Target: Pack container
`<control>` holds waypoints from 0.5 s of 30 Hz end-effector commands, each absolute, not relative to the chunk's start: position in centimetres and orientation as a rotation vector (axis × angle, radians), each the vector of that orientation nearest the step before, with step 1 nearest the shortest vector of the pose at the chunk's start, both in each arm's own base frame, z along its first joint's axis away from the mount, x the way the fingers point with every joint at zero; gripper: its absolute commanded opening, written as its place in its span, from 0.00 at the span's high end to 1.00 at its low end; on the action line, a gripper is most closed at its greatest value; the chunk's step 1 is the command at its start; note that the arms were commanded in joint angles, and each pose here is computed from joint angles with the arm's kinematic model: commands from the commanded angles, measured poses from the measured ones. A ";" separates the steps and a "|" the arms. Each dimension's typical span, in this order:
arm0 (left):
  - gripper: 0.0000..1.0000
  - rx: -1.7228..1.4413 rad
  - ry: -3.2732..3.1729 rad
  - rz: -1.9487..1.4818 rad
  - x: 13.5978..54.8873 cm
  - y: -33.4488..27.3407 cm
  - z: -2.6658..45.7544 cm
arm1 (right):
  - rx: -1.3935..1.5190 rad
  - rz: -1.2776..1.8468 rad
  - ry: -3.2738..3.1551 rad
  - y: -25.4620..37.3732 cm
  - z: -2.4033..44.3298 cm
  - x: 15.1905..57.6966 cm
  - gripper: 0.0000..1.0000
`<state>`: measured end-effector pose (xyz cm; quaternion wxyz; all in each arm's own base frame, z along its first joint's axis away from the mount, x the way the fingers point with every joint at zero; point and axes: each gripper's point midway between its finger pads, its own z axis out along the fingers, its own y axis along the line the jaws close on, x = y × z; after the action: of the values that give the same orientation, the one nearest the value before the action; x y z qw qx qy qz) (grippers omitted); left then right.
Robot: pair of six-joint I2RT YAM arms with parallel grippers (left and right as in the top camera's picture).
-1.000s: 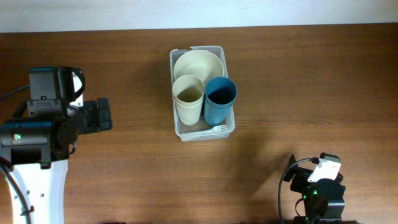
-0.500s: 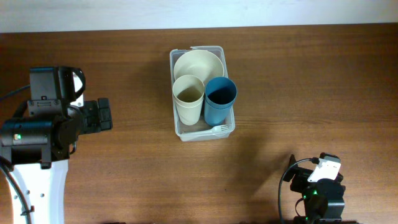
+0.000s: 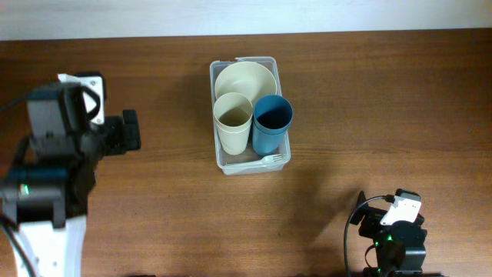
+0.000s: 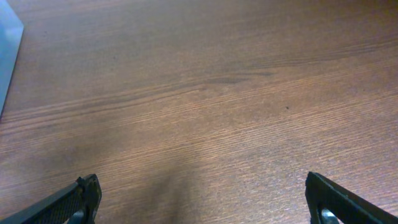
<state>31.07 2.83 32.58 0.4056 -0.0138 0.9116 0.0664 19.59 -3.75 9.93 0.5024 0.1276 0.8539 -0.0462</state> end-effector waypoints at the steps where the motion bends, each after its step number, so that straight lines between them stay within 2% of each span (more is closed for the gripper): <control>1: 0.01 0.139 2.225 0.123 29.7 1.2 31.4 | 0.321 -0.129 2.055 -4.1 9.8 19.5 0.01; 15: 0.01 0.176 2.054 0.044 24.7 -0.5 20.2 | 0.321 -0.129 2.056 -4.1 9.8 19.5 0.01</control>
<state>25.61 0.14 21.24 0.5001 0.0562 0.8637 0.0265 19.57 -3.79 9.82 0.5016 0.1284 0.8542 -0.0474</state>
